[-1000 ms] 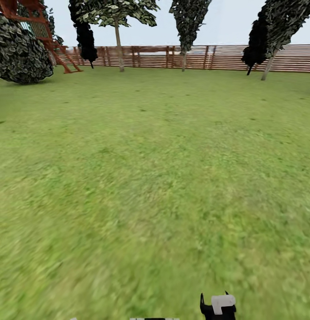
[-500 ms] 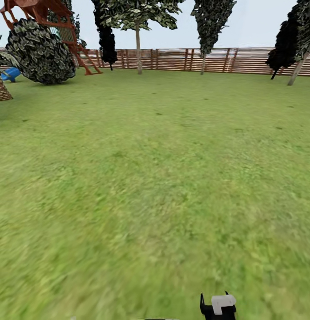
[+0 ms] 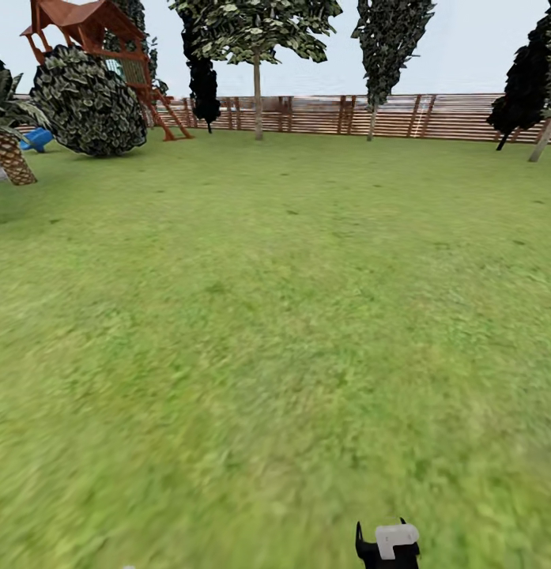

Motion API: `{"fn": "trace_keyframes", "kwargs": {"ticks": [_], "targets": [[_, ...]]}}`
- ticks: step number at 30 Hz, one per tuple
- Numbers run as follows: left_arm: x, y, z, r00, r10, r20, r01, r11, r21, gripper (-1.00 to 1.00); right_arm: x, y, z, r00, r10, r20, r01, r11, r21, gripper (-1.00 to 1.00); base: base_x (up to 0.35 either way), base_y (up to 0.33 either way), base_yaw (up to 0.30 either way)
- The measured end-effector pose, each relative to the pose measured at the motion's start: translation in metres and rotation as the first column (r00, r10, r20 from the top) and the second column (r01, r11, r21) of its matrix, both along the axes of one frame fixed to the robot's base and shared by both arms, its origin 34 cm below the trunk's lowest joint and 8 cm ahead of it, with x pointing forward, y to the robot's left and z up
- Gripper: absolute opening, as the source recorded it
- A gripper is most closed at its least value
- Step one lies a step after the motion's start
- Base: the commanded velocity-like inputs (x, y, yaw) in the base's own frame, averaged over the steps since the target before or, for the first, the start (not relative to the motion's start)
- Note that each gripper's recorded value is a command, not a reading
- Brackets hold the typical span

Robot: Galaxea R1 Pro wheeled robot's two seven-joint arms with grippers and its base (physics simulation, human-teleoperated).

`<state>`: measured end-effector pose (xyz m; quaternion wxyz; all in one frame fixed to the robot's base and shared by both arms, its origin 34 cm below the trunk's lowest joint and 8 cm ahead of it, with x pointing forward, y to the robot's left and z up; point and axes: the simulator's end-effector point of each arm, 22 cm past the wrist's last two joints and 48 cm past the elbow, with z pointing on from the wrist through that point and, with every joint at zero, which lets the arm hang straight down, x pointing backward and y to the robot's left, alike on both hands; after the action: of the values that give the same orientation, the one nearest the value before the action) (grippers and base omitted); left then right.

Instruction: In the garden, pick up the pesticide atomizer on the floor and spray pesticide onto both trees until each tree trunk is fully covered.

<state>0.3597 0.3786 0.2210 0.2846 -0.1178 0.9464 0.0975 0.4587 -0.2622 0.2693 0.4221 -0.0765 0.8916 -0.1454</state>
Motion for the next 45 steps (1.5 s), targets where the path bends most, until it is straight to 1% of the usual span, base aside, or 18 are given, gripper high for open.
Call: {"fn": "trace_keyframes", "kwargs": {"ticks": [20, 25, 27, 31, 32, 45], "targets": [[0.011, 0.002, 0.008, 1.000, 0.003, 0.030, -0.003, 1.000, 0.004, -1.00, 0.006, 0.001, 0.010, 1.000, 0.003, 0.026, -0.003, 1.000, 0.001, 1.00, 0.337, 0.000, 0.012], [0.013, 0.001, 0.010, 0.999, 0.002, 0.037, -0.002, 1.000, 0.003, -1.00, 0.009, -0.005, 0.013, 0.999, -0.008, 0.037, 0.008, 1.000, -0.004, 1.00, 0.337, 0.000, 0.000], [0.014, 0.001, 0.011, 0.999, 0.002, 0.041, -0.002, 1.000, 0.003, -1.00, 0.010, -0.009, 0.015, 0.999, -0.021, 0.041, 0.022, 1.000, -0.006, 1.00, 0.336, 0.000, 0.000], [0.016, 0.000, 0.013, 0.999, 0.001, 0.048, -0.001, 1.000, 0.003, -1.00, 0.006, -0.021, 0.015, 0.994, -0.099, 0.039, 0.099, 0.995, 0.009, 1.00, 0.336, 0.000, 0.000], [0.017, 0.001, 0.013, 0.999, 0.002, 0.050, -0.002, 1.000, 0.003, -1.00, 0.006, -0.022, 0.015, 0.993, -0.108, 0.040, 0.107, 0.994, 0.011, 1.00, 0.337, 0.000, 0.000], [0.024, 0.001, 0.019, 0.997, 0.001, 0.071, -0.002, 1.000, 0.003, -1.00, 0.011, -0.021, 0.022, 0.992, -0.112, 0.059, 0.111, 0.994, 0.016, 1.00, 0.336, 0.000, 0.000]]}}
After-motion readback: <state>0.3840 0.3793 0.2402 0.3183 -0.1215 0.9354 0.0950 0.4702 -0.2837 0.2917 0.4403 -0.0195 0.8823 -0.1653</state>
